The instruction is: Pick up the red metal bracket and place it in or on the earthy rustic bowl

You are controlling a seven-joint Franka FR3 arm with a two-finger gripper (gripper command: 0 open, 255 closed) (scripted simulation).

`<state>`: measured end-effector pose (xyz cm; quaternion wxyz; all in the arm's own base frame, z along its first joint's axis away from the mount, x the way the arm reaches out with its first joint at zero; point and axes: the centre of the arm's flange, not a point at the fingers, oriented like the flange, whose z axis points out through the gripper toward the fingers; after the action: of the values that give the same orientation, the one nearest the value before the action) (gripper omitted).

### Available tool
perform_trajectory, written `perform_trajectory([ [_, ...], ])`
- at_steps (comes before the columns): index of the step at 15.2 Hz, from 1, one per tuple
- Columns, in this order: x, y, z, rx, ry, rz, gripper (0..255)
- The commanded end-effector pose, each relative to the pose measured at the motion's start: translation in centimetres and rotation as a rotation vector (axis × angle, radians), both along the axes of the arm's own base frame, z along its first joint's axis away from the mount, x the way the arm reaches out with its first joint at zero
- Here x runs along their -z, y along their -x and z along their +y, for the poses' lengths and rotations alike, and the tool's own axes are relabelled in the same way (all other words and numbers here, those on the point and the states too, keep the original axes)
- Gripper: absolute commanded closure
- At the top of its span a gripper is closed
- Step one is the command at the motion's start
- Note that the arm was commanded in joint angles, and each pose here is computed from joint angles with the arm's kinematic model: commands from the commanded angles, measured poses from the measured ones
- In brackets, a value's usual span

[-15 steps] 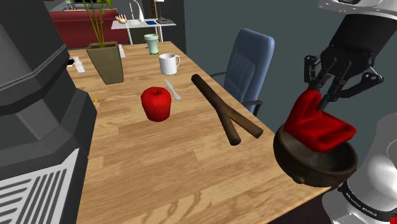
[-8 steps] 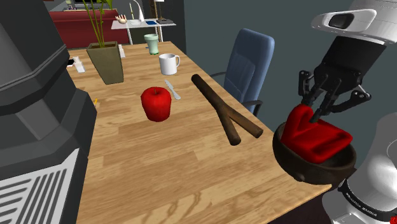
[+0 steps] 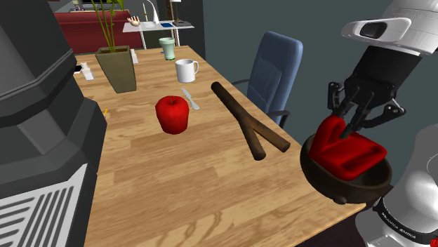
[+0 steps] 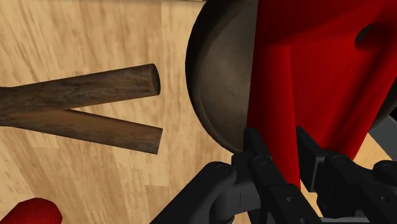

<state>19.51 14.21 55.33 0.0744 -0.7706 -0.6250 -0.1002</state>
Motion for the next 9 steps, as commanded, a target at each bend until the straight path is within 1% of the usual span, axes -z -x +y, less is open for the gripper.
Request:
perform_trajectory([
  [1, 0.2, 0.0, 0.0, 0.0, 0.005, 0.006, 0],
  [6, 0.3, 0.0, 0.0, 0.0, 0.005, 0.006, 0],
  [9, -3.6, 0.2, -1.0, 0.0, 0.005, 0.006, 0],
])
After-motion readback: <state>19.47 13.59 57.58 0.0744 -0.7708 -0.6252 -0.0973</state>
